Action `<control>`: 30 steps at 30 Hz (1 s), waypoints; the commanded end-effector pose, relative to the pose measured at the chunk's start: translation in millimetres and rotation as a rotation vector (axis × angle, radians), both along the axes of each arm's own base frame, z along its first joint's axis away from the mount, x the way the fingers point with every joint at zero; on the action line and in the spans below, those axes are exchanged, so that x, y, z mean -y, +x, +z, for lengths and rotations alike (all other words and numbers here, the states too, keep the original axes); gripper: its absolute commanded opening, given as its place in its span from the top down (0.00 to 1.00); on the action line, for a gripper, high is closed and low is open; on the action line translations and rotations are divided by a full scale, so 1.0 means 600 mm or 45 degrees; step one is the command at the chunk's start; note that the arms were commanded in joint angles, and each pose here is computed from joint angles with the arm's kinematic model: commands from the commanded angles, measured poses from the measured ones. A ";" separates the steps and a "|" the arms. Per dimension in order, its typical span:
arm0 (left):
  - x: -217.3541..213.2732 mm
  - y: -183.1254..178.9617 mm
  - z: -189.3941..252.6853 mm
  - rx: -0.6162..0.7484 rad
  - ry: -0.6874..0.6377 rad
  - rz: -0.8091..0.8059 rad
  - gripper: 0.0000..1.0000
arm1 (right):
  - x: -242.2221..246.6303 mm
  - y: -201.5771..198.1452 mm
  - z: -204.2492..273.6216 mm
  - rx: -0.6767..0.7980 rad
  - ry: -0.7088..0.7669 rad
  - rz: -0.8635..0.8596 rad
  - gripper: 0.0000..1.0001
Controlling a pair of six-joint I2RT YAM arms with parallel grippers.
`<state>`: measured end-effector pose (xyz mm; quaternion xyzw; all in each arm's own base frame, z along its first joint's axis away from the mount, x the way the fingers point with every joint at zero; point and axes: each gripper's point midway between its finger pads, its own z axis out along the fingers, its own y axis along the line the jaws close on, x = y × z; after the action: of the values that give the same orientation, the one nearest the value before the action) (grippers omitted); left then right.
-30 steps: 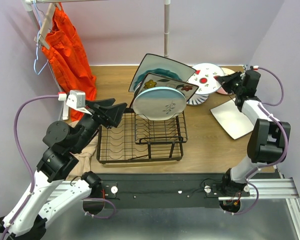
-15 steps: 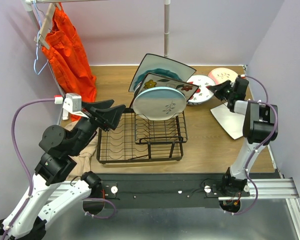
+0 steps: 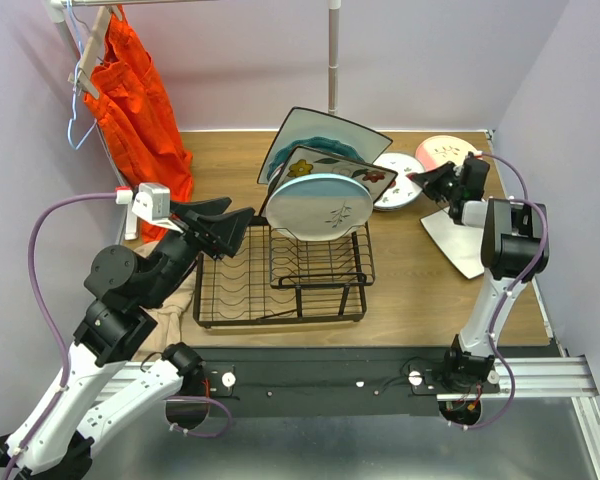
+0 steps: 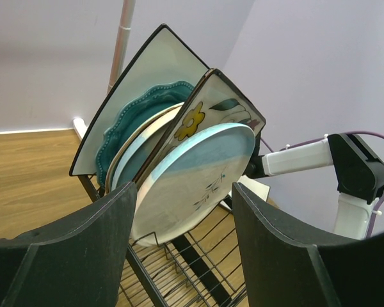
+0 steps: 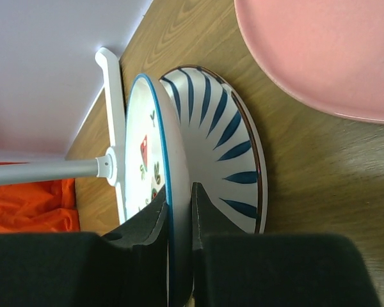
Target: Unload the plates from the dish rack
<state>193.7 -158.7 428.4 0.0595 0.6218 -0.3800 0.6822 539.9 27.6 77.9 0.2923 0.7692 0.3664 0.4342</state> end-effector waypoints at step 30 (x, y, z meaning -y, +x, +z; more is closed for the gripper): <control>0.012 0.019 -0.012 0.011 0.028 0.005 0.30 | 0.070 0.014 -0.001 -0.194 -0.443 -0.102 0.58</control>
<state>200.6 -163.6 422.0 0.0634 0.6265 -0.3745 0.6807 538.7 -8.7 53.0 0.2875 0.8418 0.2114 0.4049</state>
